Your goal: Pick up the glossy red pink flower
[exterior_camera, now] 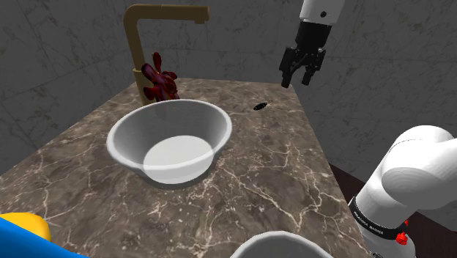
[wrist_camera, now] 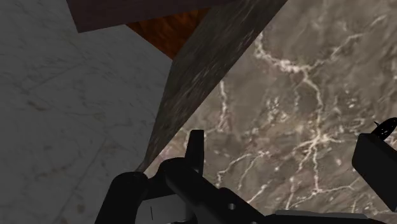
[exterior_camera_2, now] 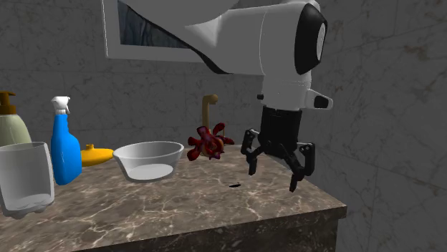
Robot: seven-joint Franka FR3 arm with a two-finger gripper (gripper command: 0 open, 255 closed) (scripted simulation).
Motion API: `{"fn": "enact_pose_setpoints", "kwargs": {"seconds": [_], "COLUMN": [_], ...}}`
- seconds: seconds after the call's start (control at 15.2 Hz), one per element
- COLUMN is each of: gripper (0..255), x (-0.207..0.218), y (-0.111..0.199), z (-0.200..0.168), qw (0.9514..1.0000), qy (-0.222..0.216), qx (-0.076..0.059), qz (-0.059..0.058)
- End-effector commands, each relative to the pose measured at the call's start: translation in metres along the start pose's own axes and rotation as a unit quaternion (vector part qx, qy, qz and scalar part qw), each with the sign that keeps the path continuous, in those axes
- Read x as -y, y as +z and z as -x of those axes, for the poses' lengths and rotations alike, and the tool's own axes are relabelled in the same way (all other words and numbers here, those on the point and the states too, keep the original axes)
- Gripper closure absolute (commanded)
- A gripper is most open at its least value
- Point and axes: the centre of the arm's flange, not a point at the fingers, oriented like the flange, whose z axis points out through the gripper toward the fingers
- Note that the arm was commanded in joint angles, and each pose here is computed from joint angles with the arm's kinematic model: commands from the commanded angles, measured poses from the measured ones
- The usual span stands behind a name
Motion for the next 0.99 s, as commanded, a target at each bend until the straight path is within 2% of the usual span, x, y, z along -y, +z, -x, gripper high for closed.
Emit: {"fn": "enact_pose_setpoints", "kwargs": {"seconds": [0.0,0.92], "gripper": [0,0], "x": [0.000,0.128], "y": [0.000,-0.012], "z": [0.000,-0.111], "qw": [1.0000,0.9965], "qy": [0.000,0.002], "qx": [0.000,0.024], "qz": [0.000,-0.080]}}
